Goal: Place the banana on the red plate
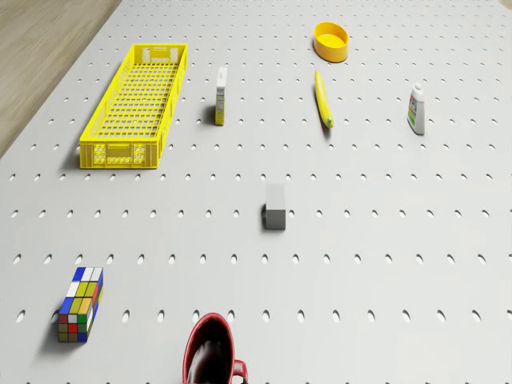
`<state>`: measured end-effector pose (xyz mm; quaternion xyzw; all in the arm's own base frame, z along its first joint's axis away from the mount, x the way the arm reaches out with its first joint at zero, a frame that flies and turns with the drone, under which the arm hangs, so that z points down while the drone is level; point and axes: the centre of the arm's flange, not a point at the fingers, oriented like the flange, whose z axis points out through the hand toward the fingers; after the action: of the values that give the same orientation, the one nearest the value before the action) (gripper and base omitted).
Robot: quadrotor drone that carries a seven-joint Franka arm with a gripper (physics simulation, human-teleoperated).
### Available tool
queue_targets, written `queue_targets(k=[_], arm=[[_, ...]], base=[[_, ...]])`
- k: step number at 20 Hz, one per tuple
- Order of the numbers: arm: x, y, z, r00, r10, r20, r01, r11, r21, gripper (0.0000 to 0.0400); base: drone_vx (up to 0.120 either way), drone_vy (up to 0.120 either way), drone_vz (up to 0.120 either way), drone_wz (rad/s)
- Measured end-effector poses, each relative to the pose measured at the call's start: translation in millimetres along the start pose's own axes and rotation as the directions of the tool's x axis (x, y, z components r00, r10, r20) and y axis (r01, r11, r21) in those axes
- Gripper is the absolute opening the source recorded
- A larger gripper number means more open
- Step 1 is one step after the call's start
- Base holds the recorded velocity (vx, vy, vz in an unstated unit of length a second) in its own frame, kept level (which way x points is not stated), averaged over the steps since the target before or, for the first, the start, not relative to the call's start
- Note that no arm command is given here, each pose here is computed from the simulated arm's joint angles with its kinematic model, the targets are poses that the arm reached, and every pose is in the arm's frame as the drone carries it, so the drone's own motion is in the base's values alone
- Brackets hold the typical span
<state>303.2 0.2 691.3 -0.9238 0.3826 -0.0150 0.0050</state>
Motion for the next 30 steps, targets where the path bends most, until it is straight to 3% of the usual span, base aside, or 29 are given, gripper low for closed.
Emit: queue_targets(k=[20,26,30], arm=[[-5.6,-3.4,0,0.998,-0.002,-0.056,0.000,0.999,-0.034,0.0400],[-14.0,-11.2,2,0.990,-0.010,-0.140,-0.006,0.994,-0.113,0.0400],[-25.9,-22.7,6,0.965,-0.034,-0.260,-0.027,0.973,-0.230,0.0400]], base=[[0.120,-0.120,0.000,0.000],[0.120,-0.120,0.000,0.000],[0.120,-0.120,0.000,0.000]])
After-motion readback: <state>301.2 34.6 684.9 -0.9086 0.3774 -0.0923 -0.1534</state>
